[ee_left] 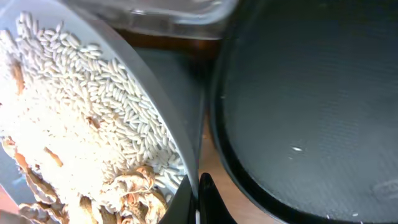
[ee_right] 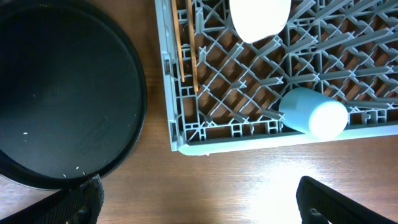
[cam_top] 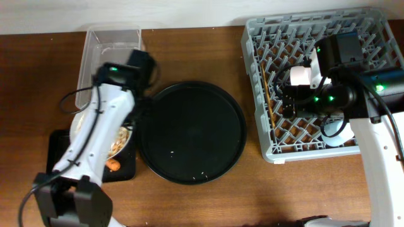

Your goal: Sort waste into correct bins and load items into the dishwasher rack

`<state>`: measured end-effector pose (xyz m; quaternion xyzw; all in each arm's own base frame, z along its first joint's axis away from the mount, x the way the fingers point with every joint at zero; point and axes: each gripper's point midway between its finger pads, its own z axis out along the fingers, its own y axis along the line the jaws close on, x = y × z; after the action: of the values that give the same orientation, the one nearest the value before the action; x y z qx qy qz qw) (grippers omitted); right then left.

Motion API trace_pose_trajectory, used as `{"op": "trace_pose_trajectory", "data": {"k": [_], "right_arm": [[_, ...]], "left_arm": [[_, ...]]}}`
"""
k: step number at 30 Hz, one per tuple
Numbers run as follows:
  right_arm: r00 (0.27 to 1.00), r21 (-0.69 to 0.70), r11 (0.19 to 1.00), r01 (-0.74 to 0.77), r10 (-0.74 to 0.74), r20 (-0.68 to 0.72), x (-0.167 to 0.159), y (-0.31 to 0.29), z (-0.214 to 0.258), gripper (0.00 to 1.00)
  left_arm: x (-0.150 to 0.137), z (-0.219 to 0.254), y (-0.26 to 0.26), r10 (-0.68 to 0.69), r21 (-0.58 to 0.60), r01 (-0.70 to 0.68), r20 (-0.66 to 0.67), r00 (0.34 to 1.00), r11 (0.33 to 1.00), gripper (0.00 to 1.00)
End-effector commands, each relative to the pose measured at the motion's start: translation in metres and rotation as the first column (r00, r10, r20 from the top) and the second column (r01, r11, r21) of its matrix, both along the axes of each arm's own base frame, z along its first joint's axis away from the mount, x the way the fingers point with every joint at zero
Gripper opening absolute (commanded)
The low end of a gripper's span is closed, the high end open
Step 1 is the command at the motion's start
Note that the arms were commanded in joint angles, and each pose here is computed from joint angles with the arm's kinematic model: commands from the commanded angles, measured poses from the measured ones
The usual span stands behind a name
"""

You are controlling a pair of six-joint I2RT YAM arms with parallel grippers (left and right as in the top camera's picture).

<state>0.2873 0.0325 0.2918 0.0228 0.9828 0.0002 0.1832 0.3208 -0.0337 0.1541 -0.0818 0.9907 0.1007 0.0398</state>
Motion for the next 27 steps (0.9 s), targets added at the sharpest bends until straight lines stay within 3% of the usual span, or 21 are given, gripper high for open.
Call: {"op": "trace_pose_trajectory", "data": {"k": [1, 7, 10, 14, 18, 21, 27], "right_arm": [[1.0, 0.007, 1.0, 0.006, -0.006, -0.003, 0.0, 0.001, 0.0, 0.98], [1.0, 0.007, 1.0, 0.005, -0.005, -0.002, 0.0, 0.001, 0.0, 0.98], [1.0, 0.007, 1.0, 0.006, -0.006, -0.003, 0.0, 0.001, 0.0, 0.98], [1.0, 0.007, 1.0, 0.006, -0.006, -0.003, 0.0, 0.001, 0.0, 0.98], [1.0, 0.007, 1.0, 0.006, -0.006, -0.003, 0.0, 0.001, 0.0, 0.98], [1.0, 0.007, 1.0, 0.006, -0.006, -0.002, 0.0, 0.001, 0.0, 0.98], [1.0, 0.008, 1.0, 0.006, -0.006, 0.002, 0.001, 0.001, 0.0, 0.98]], "left_arm": [[0.0, -0.005, 0.019, 0.064, -0.098, -0.063, 0.005, 0.998, 0.993, 0.0], [0.002, -0.006, 0.04, 0.163, -0.329, -0.124, 0.094, 0.982, 0.936, 0.0], [0.003, -0.001, 0.041, 0.199, -0.505, -0.094, 0.159, 0.967, 0.858, 0.0], [-0.004, 0.005, 0.049, 0.241, -0.65, -0.047, 0.213, 0.947, 0.758, 0.0], [-0.005, 0.036, 0.059, 0.273, -0.749, 0.074, 0.33, 0.904, 0.658, 0.0], [-0.011, 0.06, 0.081, 0.35, -0.775, 0.108, 0.399, 0.848, 0.623, 0.0], [-0.044, 0.096, 0.118, 0.482, -0.816, 0.231, 0.514, 0.709, 0.53, 0.0]]}}
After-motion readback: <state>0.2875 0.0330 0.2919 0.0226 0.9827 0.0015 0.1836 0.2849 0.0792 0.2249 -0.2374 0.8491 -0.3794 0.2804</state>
